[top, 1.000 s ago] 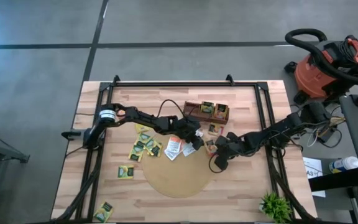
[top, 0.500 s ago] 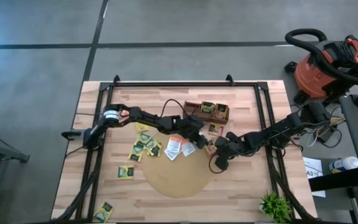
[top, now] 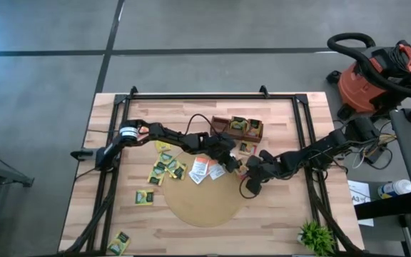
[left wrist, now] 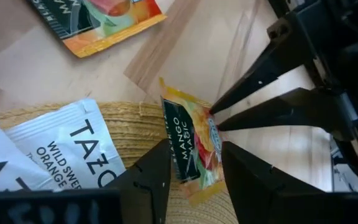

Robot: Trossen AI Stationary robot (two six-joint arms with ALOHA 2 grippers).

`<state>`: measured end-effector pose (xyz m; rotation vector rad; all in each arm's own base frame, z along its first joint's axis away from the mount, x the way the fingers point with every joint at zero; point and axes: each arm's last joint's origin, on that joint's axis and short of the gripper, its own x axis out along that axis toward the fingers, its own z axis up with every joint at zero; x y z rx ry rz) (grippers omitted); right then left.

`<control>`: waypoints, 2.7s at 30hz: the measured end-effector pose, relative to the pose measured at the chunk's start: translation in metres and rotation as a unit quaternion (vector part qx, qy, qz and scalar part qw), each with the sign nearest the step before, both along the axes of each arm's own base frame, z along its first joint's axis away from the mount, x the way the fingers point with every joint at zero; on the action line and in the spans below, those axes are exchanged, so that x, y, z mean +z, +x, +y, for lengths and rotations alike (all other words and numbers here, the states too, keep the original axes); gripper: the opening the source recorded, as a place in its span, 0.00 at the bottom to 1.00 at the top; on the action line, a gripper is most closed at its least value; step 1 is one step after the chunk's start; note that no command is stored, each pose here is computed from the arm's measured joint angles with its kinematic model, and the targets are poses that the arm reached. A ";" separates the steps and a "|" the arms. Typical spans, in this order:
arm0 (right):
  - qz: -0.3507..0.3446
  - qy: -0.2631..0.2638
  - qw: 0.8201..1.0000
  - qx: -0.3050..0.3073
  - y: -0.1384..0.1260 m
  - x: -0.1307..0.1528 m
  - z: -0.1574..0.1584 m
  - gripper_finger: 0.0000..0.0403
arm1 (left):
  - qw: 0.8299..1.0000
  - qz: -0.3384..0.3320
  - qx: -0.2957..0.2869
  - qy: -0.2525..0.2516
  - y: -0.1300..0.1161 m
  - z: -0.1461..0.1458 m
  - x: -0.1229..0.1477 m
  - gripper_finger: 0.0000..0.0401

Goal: Pick & Place Tea
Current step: Put the mango tea bag into the right section of the wooden organizer

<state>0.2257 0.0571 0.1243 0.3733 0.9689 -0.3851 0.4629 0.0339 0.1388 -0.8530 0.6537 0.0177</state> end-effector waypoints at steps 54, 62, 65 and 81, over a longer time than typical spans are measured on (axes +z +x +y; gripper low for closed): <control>0.039 -0.111 0.979 0.167 0.002 0.098 -0.034 0.35 | 0.903 -0.008 -0.180 0.389 0.025 -0.019 0.080 0.00; 0.036 -0.103 0.981 0.158 0.003 0.100 -0.040 0.27 | 0.901 -0.003 -0.176 0.396 0.025 -0.022 0.080 0.00; 0.034 -0.088 0.982 0.162 0.003 0.100 -0.041 0.22 | 0.901 -0.002 -0.176 0.397 0.025 -0.023 0.080 0.00; 0.039 -0.076 0.982 0.169 0.003 0.097 -0.041 0.03 | 0.901 -0.002 -0.171 0.398 0.025 -0.024 0.081 0.00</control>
